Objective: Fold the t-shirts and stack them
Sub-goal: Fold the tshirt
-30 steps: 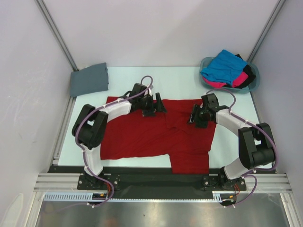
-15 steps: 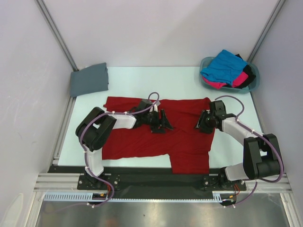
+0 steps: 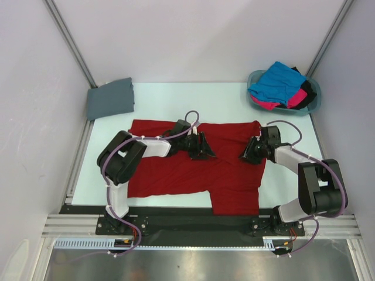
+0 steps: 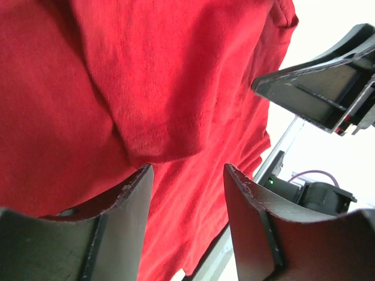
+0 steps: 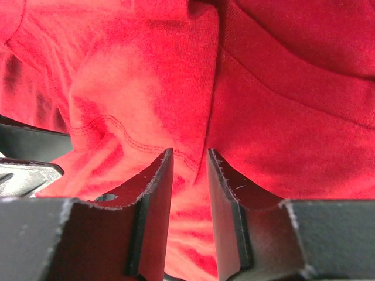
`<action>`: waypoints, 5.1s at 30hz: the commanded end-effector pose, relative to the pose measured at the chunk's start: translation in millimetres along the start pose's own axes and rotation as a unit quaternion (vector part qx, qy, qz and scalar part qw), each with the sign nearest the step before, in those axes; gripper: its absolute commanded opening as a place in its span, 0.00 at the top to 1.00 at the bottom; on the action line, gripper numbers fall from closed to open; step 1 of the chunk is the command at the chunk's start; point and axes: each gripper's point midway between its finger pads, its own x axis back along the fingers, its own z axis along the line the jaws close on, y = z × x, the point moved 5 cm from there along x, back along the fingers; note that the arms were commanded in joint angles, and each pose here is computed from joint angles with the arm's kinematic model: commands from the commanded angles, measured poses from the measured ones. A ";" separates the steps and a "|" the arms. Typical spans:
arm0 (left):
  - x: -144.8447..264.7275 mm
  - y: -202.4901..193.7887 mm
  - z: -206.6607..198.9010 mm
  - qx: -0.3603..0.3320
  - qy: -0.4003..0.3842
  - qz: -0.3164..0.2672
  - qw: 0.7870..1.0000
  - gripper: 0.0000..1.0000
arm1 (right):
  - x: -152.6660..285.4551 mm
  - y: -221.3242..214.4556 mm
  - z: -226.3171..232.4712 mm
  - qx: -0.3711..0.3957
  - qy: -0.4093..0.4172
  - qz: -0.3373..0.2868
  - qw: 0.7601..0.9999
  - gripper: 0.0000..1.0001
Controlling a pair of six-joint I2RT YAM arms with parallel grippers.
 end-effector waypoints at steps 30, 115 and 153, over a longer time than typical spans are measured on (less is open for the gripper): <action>-7.3 14.6 3.4 -0.044 0.035 -0.011 0.998 1.00 | -17.0 -0.2 -1.9 -0.008 0.034 0.012 0.999 0.94; 37.3 28.9 -39.2 -0.104 0.063 -0.039 0.992 1.00 | 30.9 10.6 24.2 0.032 0.056 0.011 0.998 1.00; 46.0 21.1 -8.9 -0.084 0.144 -0.004 0.986 0.28 | 58.9 20.6 9.9 0.053 -0.054 -0.017 0.997 0.33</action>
